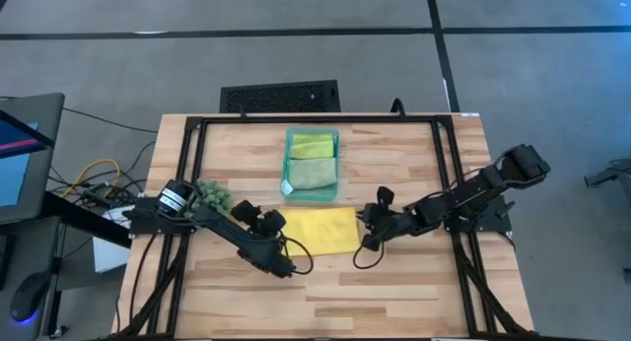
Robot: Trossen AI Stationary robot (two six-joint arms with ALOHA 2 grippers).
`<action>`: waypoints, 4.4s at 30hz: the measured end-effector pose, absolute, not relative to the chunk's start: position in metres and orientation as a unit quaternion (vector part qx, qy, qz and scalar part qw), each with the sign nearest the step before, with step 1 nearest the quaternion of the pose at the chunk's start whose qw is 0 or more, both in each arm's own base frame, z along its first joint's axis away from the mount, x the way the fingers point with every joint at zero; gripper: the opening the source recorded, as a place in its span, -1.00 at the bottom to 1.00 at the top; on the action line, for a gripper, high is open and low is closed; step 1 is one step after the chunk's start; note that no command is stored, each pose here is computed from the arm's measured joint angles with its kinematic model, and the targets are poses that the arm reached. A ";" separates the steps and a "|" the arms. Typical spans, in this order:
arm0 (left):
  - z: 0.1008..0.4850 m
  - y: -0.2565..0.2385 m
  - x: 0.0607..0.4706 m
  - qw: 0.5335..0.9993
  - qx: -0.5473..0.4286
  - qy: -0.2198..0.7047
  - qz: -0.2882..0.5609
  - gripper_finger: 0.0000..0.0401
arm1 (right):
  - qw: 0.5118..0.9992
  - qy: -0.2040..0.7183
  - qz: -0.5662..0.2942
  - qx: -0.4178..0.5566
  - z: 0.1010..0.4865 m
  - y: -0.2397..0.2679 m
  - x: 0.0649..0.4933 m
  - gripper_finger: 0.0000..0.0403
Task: Fold microfiber towels
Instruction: Fold the yellow microfiber cloth
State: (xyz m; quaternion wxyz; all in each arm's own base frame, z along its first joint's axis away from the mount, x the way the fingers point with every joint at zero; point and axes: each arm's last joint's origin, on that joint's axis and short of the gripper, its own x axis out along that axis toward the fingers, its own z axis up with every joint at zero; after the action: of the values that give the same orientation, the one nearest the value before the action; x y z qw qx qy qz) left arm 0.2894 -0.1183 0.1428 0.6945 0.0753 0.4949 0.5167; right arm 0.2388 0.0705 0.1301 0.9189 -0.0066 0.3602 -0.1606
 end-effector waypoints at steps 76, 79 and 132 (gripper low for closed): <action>0.128 -0.151 0.280 0.850 -0.049 0.452 0.266 0.50 | 0.897 0.436 -0.061 0.040 0.093 0.057 0.263 -0.70; 0.120 -0.145 0.273 0.843 -0.040 0.459 0.278 0.48 | 0.883 0.463 -0.043 0.060 0.099 0.062 0.254 -0.70; 0.128 -0.111 0.354 0.895 0.013 0.418 0.155 0.47 | 0.852 0.435 0.284 -0.064 0.115 0.152 0.234 -0.70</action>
State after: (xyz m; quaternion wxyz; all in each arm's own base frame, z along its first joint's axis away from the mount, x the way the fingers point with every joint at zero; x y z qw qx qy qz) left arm 0.3539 -0.1113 0.1275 0.8950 0.0129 0.4180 0.1552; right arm 0.2338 0.1525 0.1153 0.8518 -0.0640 0.4354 0.2841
